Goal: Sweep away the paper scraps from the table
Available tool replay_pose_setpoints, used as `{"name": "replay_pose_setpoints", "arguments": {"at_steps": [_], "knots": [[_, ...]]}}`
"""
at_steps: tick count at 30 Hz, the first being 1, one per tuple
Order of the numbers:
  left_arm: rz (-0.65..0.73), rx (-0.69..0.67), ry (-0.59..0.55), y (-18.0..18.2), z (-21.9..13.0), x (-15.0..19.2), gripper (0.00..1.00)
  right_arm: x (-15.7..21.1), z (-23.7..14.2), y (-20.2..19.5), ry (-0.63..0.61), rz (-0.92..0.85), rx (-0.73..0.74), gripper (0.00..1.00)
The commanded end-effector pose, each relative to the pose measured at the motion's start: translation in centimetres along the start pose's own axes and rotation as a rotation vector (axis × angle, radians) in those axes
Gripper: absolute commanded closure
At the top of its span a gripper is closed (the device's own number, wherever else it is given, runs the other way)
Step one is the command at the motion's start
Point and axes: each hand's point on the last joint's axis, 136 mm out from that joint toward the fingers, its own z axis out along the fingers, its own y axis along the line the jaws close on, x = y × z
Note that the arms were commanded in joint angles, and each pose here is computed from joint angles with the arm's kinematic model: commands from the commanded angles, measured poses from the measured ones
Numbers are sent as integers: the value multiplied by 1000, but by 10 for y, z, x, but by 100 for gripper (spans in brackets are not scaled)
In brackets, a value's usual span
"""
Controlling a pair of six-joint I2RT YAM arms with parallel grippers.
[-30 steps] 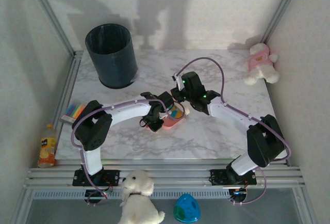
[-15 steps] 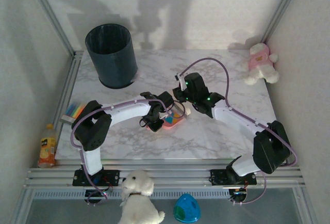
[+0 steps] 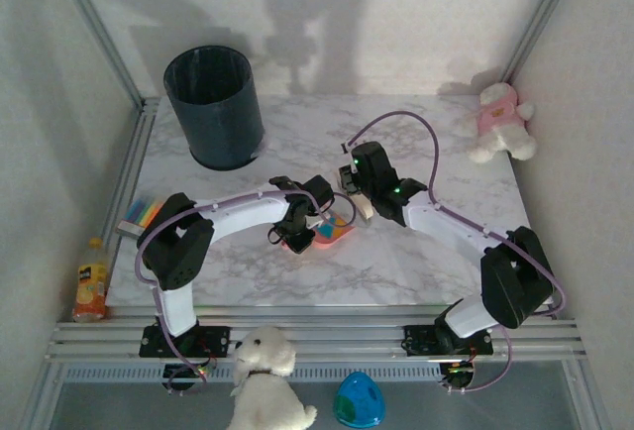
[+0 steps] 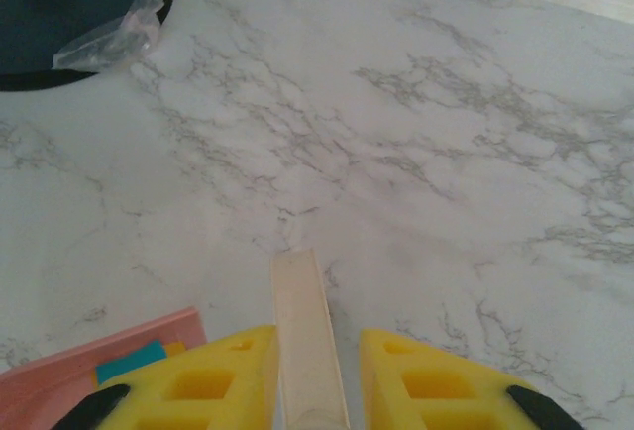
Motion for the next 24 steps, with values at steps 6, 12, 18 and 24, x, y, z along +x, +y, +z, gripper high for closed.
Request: {"name": "replay_pose_setpoints", "arguments": {"at_steps": [6, 12, 18, 24], "knots": [[27, 19, 12, -6, -9, 6, 100, 6, -1, 34, 47, -28, -183, 100], [27, 16, 13, -5, -9, 6, 100, 8, -7, 46, 57, -37, -260, 100], [26, 12, 14, -5, -9, 7, 100, 3, -17, 55, 44, -41, -320, 100], [26, 12, 10, -5, -10, 6, 100, -1, -24, 55, 18, -44, -330, 100]]}}
